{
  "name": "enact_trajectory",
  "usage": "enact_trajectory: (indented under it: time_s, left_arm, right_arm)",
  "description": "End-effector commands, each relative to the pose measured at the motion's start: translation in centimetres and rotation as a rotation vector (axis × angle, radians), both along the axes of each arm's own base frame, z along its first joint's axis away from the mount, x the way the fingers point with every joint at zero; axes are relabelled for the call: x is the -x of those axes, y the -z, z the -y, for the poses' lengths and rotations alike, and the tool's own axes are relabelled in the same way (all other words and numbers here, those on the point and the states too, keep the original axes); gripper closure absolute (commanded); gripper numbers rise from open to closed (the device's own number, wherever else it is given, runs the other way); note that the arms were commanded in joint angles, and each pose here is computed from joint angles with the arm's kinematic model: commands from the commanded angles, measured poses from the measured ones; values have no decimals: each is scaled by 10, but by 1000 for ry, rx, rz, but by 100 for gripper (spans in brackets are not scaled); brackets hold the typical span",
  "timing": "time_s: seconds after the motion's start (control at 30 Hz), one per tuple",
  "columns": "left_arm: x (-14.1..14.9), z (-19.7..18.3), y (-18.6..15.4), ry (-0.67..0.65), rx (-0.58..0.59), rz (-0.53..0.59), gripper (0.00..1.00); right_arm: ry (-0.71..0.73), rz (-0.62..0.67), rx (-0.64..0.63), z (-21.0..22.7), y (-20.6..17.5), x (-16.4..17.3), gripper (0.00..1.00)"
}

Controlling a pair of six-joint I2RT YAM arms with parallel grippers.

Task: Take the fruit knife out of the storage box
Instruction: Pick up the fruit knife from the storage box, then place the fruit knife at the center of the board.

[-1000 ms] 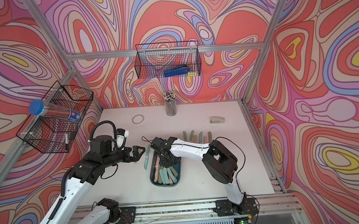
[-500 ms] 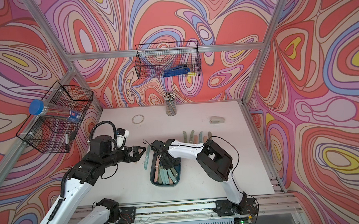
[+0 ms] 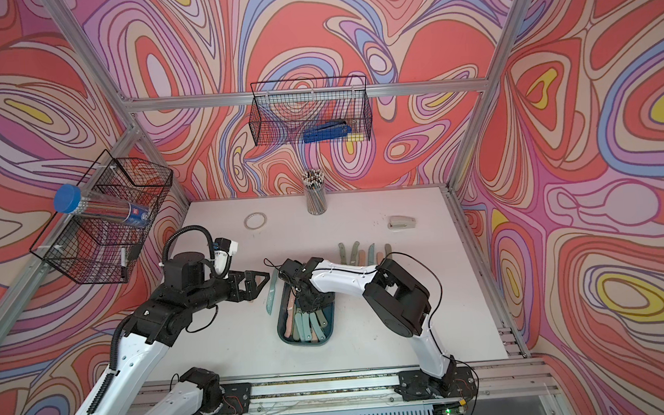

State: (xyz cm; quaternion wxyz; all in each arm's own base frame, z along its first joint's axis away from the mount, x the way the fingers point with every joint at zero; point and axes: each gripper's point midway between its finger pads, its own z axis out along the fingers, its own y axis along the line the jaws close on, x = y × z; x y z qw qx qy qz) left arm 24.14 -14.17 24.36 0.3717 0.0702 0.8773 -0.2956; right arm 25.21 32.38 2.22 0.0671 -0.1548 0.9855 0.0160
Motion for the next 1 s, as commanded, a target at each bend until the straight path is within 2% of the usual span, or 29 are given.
enact_trajectory:
  time_s: [0.0,0.27,0.53,0.7,0.8,0.97]
  left_arm:
    - [2,5,-3,25,20,16,0]
    - [9,18,-11,97,84,25,0]
    - [21,22,-21,137,123,55,1]
    - [24,20,-23,136,121,70,1]
    - [24,22,-23,143,121,68,1]
    - [23,22,-24,142,125,71,1]
  right_arm:
    - [13,77,-23,-6,-22,-14,81]
    - [5,193,-58,-13,-72,-35,81]
    - [117,251,-76,21,-105,-66,81]
    - [213,277,-85,68,-126,-86,81]
    - [282,283,-64,110,-133,-95,81]
    - [408,249,-51,190,-118,-108,80]
